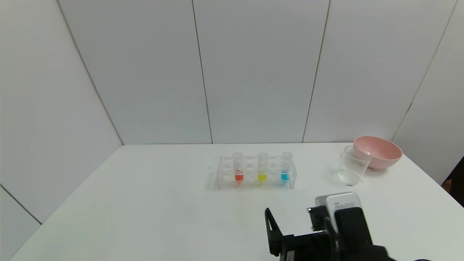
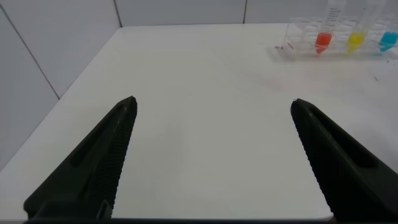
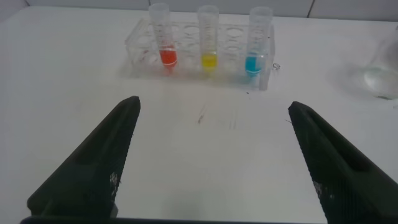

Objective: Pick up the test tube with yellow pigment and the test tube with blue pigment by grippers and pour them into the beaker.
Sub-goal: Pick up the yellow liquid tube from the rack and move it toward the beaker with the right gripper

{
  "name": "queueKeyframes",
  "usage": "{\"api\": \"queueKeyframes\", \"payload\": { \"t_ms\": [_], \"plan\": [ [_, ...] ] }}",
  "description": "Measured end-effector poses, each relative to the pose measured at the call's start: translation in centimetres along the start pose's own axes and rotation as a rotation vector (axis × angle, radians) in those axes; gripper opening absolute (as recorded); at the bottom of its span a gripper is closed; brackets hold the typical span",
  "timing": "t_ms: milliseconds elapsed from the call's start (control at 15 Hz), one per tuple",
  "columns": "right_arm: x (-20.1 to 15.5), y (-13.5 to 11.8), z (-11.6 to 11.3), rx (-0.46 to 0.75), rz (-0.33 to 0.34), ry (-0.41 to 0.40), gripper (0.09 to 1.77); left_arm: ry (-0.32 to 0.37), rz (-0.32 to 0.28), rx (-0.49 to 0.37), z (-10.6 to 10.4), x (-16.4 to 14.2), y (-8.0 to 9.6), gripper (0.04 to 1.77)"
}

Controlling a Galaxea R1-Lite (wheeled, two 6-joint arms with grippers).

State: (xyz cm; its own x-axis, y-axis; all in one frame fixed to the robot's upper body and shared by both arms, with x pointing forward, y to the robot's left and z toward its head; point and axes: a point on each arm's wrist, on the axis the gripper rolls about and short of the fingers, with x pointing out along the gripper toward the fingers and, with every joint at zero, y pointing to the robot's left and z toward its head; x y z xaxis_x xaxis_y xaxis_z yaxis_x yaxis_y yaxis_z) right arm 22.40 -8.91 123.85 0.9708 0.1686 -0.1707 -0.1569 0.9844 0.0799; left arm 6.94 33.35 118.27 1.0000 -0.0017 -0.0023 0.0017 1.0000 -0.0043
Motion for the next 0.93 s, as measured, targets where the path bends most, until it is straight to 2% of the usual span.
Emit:
{"api": "queueKeyframes", "payload": {
  "t_ms": [467, 667, 933],
  "plan": [
    [3.0, 4.4, -3.3, -0.029, 0.022, 0.04, 1.71, 0.0, 0.0, 0.0, 0.0, 0.0, 0.0, 1.76],
    [6.3, 4.2, -3.9, -0.061, 0.001, 0.062, 1.71, 0.0, 0.0, 0.0, 0.0, 0.0, 0.0, 1.76],
    [10.8, 3.1, -2.8, -0.037, -0.009, 0.056, 1.71, 0.0, 0.0, 0.0, 0.0, 0.0, 0.0, 1.76]
  ]
}}
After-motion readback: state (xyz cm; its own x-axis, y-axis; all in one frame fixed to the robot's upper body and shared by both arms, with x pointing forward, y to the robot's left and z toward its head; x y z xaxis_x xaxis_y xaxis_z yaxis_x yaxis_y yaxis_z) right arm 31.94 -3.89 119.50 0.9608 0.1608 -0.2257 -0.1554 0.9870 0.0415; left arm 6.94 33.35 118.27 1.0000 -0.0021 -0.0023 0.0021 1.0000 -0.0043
